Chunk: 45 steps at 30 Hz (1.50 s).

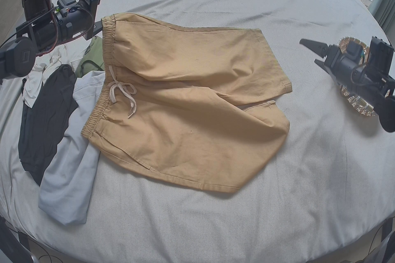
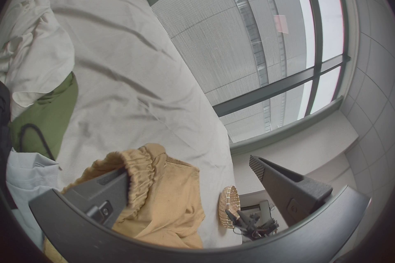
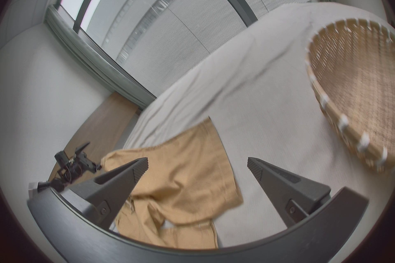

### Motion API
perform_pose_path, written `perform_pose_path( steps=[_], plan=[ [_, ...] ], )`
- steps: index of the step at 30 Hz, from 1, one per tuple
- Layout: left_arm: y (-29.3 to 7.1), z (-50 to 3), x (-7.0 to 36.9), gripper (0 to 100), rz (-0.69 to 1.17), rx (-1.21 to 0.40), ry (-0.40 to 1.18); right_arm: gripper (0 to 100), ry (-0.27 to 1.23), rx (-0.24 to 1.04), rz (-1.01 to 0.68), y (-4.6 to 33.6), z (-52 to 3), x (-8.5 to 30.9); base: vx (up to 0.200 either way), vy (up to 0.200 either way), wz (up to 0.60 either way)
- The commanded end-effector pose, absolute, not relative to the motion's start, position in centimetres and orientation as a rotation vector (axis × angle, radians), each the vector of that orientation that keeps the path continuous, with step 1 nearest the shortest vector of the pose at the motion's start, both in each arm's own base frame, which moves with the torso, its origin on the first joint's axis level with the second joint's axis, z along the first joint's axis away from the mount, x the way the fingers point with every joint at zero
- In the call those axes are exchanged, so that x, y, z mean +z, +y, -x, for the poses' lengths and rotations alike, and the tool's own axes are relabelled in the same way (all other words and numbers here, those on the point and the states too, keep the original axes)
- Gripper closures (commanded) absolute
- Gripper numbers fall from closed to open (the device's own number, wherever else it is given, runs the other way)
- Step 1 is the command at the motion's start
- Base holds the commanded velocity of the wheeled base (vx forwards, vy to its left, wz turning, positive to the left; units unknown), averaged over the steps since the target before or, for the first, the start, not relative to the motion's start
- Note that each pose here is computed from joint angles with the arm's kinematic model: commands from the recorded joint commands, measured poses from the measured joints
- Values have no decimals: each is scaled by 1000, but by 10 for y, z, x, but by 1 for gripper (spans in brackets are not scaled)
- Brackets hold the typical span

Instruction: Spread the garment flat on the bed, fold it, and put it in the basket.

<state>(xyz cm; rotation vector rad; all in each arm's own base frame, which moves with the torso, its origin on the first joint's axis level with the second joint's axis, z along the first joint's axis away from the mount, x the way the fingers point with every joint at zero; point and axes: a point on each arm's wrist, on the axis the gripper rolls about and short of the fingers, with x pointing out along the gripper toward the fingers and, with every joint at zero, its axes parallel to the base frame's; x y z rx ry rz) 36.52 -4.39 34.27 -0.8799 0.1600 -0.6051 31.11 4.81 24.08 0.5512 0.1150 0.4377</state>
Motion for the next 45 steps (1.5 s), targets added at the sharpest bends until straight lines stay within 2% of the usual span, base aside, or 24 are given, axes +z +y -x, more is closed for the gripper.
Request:
perform_pose_path(
  steps=[1, 11, 16, 23, 34, 35, 45],
  plan=[
    [-19, -368, 344, 0, 846, -496, 164, 0, 197, 433, -535, 48, -282, 210, 0, 0, 0],
    [-1, -342, 356, 0, 816, -450, 135, 0, 259, 492, -533, 72, -284, 176, 0, 0, 0],
    [-7, -306, 363, 0, 808, -487, 135, 0, 306, 507, -530, 82, -289, 163, 0, 0, 0],
    [-13, -254, 351, 0, 806, -635, 247, 0, 303, 535, -524, 93, -298, 153, 0, 0, 0],
    [-14, -235, 341, 0, 788, -685, 222, 0, 319, 581, -511, 113, -309, 142, 0, 0, 0],
    [-14, -233, 342, 0, 786, -687, 216, 100, 320, 581, -510, 114, -311, 140, 0, 0, 0],
    [-14, -226, 336, 0, 789, -685, 229, 100, 269, 595, -514, 115, -315, 136, 0, 0, 0]
  ],
)
